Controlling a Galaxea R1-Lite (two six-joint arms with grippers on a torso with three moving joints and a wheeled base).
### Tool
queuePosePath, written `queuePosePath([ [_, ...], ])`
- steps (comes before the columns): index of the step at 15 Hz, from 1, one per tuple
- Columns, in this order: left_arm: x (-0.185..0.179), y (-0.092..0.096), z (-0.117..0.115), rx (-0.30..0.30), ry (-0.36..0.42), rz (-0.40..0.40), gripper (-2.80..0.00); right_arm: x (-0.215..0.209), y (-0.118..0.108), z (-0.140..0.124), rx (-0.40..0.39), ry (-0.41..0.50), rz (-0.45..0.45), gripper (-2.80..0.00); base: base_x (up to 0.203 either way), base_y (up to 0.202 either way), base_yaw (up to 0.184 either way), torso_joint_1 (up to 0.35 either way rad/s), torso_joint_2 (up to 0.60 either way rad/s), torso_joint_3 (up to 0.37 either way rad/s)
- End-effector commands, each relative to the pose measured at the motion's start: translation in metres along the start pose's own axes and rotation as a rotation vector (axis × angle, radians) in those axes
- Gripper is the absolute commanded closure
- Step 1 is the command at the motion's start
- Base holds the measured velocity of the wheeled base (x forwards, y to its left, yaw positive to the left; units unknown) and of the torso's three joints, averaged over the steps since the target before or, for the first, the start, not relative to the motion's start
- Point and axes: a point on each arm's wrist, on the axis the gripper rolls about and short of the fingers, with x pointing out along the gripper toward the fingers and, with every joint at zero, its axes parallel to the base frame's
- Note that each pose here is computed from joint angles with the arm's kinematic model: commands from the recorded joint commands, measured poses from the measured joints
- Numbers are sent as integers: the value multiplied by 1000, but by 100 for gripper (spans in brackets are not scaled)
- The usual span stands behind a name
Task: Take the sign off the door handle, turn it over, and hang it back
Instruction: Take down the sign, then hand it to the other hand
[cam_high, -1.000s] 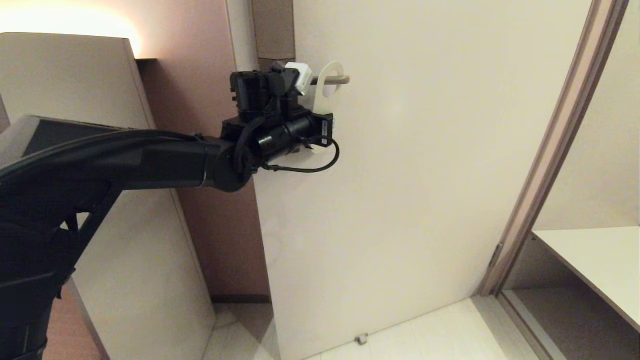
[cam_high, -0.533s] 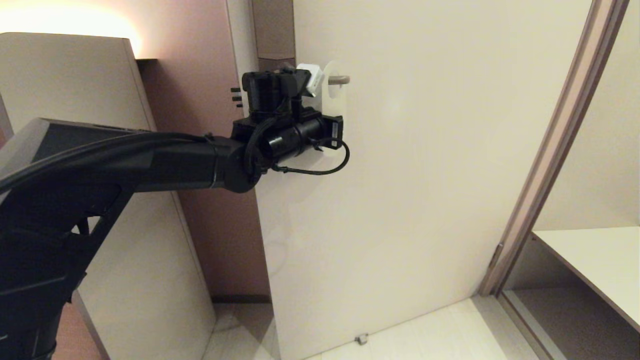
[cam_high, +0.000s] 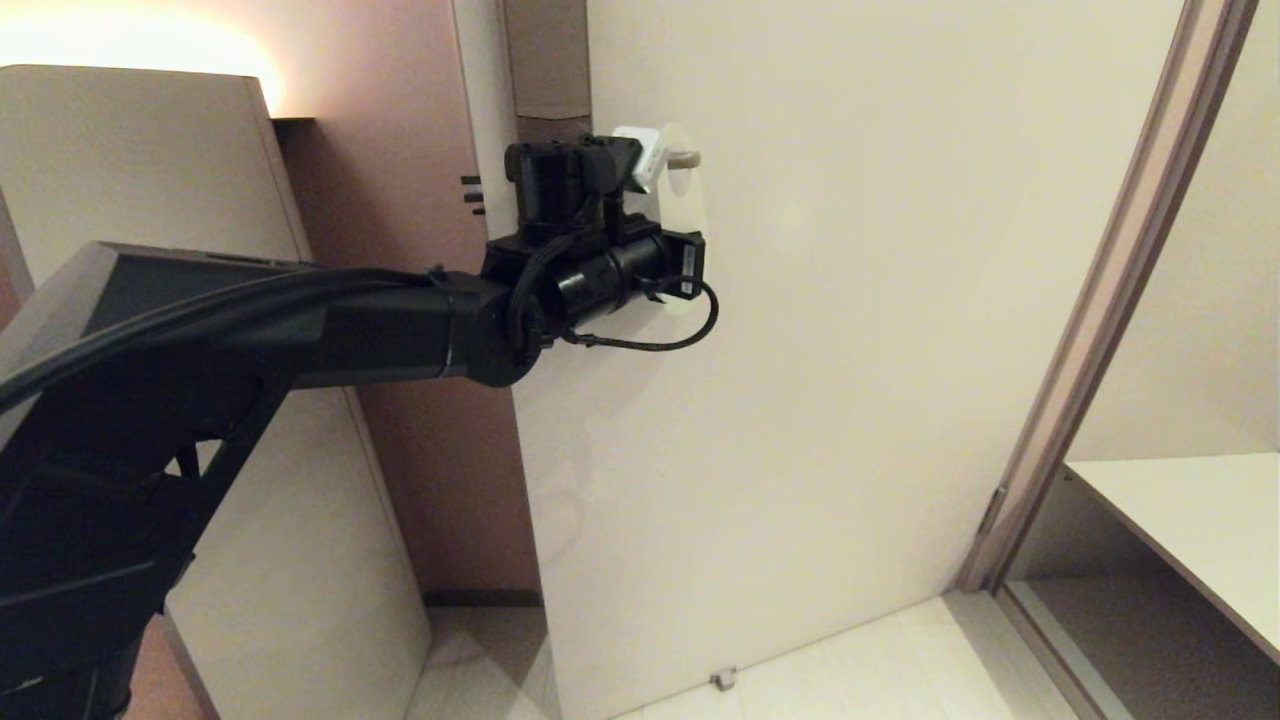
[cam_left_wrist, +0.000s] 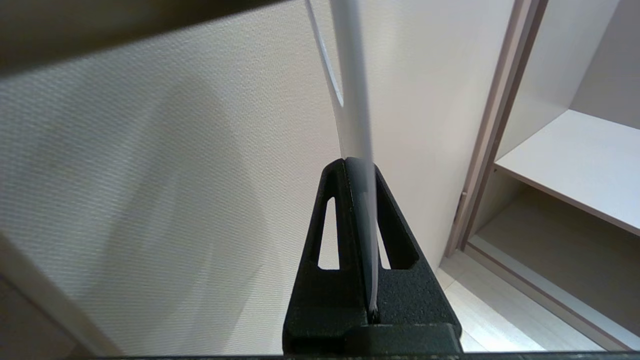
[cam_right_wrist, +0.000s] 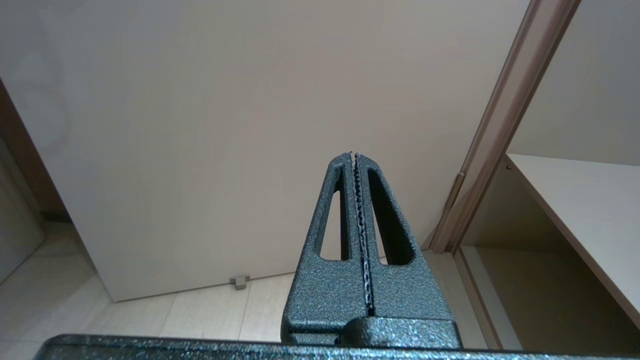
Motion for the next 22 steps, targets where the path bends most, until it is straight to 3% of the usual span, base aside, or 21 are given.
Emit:
queuePosePath([
  [1,1,-2,-2,0,2,-5,0,0,0,0,0,1,1,0,0,0,0,0,0,0],
  [15,12,-13,-2,2,7,-41,0,0,0,0,0,1,1,0,0,0,0,0,0,0],
  [18,9,-24,2,0,2,-62,0,0,0,0,0,1,1,0,0,0,0,0,0,0],
  [22,-3,-60,12,-4,-2,-145,0,0,0,0,0,1,2,0,0,0,0,0,0,0],
])
